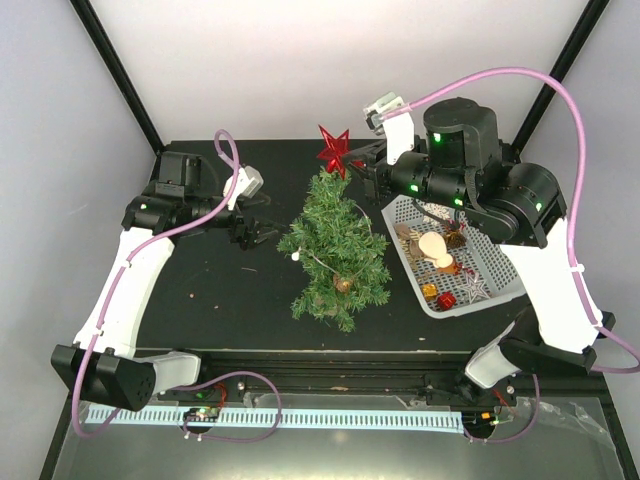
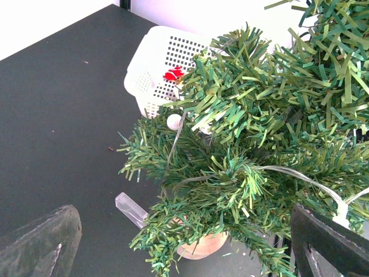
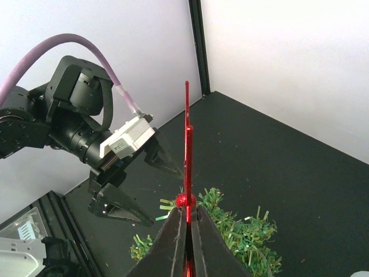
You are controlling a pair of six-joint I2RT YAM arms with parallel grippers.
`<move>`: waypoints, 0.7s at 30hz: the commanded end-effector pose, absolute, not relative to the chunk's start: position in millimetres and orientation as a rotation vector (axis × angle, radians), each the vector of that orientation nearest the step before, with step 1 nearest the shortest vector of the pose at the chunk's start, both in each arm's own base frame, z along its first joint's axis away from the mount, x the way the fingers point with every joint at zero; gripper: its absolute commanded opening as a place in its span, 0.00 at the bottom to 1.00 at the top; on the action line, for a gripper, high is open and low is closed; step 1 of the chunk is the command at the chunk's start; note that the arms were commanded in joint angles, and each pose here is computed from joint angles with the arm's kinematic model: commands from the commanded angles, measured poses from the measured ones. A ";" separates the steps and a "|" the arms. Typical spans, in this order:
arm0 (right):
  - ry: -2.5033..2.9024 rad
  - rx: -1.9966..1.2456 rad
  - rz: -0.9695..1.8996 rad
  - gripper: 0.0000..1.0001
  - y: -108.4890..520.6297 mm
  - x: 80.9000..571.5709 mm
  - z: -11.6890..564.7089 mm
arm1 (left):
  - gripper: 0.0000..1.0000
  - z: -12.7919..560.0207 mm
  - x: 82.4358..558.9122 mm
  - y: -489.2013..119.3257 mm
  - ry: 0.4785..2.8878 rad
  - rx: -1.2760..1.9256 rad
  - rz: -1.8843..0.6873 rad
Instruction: Decorate the small christmas tree
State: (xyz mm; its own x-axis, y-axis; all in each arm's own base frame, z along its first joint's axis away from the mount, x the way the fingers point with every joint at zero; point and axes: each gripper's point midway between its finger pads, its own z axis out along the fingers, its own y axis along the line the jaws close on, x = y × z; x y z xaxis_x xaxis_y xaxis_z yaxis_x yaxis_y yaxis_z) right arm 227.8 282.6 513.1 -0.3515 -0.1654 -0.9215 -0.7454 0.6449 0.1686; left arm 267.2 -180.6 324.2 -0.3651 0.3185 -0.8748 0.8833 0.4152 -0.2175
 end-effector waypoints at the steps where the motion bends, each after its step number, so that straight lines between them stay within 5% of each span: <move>1: 1.891 -0.730 0.694 0.07 278.4 226.5 507.1 | 0.99 328.9 266.1 -180.8 1.864 1.020 -0.930; 11: 1.871 -0.721 0.705 0.18 277.1 225.2 514.1 | 0.99 326.4 265.5 -181.1 1.870 1.017 -0.939; 21: 1.828 -0.709 0.724 0.48 270.2 218.4 527.7 | 0.99 324.7 264.7 -180.9 1.876 1.014 -0.942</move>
